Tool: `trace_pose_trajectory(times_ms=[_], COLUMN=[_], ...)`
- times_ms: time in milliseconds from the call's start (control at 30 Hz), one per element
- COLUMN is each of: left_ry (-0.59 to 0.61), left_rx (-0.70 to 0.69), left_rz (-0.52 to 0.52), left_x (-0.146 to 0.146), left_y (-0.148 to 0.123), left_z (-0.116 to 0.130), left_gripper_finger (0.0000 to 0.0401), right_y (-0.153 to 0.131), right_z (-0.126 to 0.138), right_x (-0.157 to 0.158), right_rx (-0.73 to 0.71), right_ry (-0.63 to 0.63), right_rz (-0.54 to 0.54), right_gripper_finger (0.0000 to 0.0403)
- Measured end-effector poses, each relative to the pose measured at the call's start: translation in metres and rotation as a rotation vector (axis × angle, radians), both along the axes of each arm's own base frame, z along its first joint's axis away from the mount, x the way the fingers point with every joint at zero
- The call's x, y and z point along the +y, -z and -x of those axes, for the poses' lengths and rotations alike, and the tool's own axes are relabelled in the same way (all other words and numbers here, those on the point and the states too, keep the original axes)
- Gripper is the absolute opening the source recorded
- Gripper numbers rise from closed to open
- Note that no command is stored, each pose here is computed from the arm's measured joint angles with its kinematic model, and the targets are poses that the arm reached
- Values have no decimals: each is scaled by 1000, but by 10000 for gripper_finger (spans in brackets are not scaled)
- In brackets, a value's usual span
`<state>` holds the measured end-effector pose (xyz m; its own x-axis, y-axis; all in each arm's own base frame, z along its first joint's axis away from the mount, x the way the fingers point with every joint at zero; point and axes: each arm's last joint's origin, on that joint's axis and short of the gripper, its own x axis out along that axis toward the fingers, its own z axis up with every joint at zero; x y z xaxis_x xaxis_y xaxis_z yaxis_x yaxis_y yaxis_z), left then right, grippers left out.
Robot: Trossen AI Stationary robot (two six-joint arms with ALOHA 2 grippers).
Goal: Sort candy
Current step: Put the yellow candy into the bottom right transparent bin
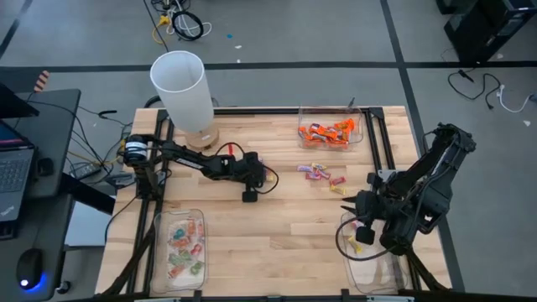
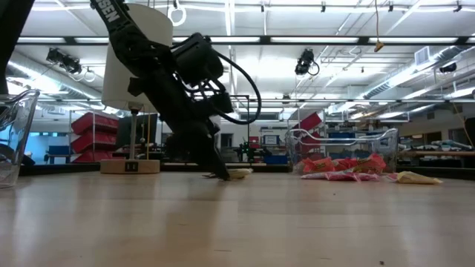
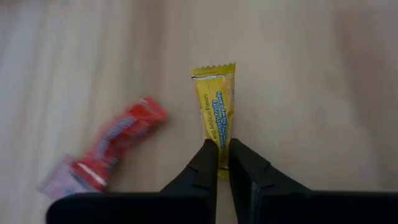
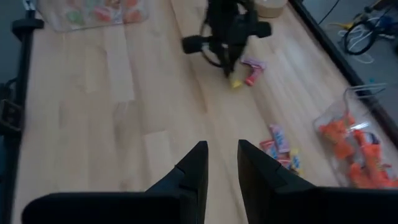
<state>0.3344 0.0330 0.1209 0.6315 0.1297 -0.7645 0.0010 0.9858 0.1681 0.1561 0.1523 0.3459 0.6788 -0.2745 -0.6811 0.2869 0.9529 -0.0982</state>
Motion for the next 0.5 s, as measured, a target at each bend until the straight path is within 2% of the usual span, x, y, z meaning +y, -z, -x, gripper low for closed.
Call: trace_pose_trajectory(times_ms=[133,333,500], left_ry=[86,254,444], left_rx=[-30,-236,-415], left_rz=[29,135,266], left_x=[-11,-27,-36], left_y=[-12,-40,-56], left_z=[2,-6,-13], left_gripper_finger=[27,26,26], right_y=[2,19,33], right_z=[-8,-41,-74], right_x=[-5,1,11], right_rx=[28,113,111], right_ry=[-16,-106,-215], right_rz=[65,228,321], right_gripper_finger=[73,73,73])
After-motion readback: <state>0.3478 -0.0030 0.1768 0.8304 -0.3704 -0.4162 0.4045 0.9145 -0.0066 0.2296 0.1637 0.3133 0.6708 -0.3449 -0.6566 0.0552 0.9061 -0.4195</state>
